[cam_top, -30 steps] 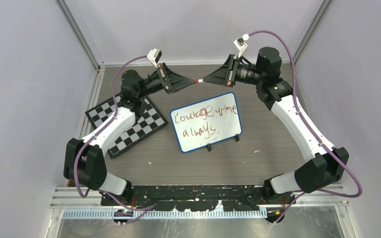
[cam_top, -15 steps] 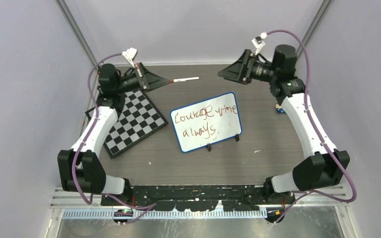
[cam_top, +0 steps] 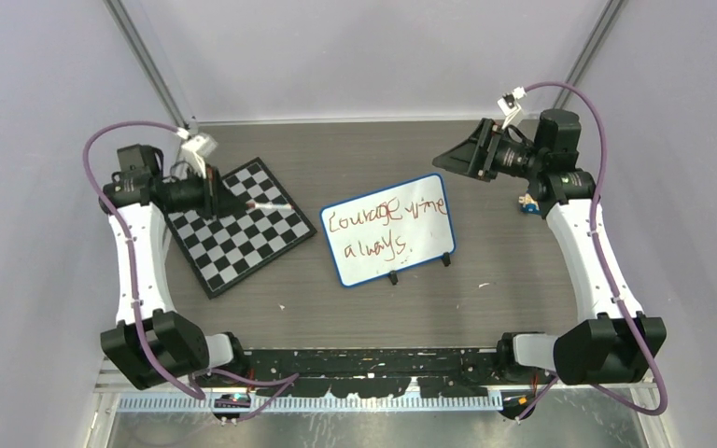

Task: Write a sentence on the whiteboard
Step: Place the whiteboard marker at the center of the board.

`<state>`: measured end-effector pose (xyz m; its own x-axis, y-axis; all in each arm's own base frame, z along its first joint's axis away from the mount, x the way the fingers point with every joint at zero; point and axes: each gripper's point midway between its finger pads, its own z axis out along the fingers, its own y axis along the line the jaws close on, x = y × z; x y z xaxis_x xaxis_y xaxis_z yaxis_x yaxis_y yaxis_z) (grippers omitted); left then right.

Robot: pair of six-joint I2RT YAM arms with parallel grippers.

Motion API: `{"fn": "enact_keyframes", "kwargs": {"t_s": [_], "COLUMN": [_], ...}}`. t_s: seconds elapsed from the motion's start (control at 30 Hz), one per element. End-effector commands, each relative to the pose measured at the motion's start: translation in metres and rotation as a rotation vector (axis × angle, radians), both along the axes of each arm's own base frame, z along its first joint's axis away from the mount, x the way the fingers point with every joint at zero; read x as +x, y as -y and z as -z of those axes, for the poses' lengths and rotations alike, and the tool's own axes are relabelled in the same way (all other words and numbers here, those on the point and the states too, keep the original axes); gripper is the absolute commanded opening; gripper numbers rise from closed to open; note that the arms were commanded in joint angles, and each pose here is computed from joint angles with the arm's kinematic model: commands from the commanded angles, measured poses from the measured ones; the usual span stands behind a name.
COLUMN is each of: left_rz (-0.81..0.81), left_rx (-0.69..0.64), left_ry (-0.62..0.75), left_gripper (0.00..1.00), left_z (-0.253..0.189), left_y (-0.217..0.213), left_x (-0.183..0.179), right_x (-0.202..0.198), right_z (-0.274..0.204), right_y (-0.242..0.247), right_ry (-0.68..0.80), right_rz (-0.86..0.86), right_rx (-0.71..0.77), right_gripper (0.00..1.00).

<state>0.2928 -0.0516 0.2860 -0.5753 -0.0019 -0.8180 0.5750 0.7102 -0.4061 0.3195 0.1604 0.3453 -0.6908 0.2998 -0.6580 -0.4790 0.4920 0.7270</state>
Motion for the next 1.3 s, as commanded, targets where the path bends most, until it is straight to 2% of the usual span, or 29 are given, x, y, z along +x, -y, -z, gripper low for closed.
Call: {"fn": "enact_keyframes", "kwargs": {"t_s": [0.0, 0.1, 0.23, 0.5, 0.6, 0.77, 0.93, 1.27], "left_rz": [0.298, 0.373, 0.394, 0.432, 0.422, 0.495, 0.512, 0.490], "left_rx": [0.145, 0.114, 0.118, 0.278, 0.300, 0.405, 0.429, 0.454], "left_ry": [-0.110, -0.170, -0.197, -0.167, -0.138, -0.127, -0.137, -0.105], "left_gripper": [0.00, 0.03, 0.05, 0.12, 0.13, 0.32, 0.46, 0.59], "left_z": [0.053, 0.073, 0.107, 0.181, 0.190, 0.219, 0.222, 0.201], "left_y": [0.006, 0.009, 0.015, 0.036, 0.036, 0.030, 0.027, 0.024], "left_x": [-0.069, -0.081, -0.080, -0.075, -0.062, -0.059, -0.055, -0.054], "right_x": [-0.004, -0.003, -0.003, -0.004, -0.004, -0.002, -0.002, -0.003], "right_z": [0.007, 0.011, 0.012, 0.015, 0.015, 0.016, 0.017, 0.021], "right_y": [0.002, 0.003, 0.002, 0.002, 0.003, 0.002, 0.002, 0.002], "right_ry": [0.019, 0.017, 0.007, -0.008, -0.010, -0.019, -0.021, -0.024], "right_rz": [0.007, 0.015, 0.012, 0.014, 0.015, 0.013, 0.011, 0.009], "right_rx": [-0.024, -0.026, -0.019, -0.018, -0.019, -0.015, -0.015, -0.017], "right_gripper": [0.76, 0.76, 0.76, 0.76, 0.76, 0.76, 0.76, 0.76]}}
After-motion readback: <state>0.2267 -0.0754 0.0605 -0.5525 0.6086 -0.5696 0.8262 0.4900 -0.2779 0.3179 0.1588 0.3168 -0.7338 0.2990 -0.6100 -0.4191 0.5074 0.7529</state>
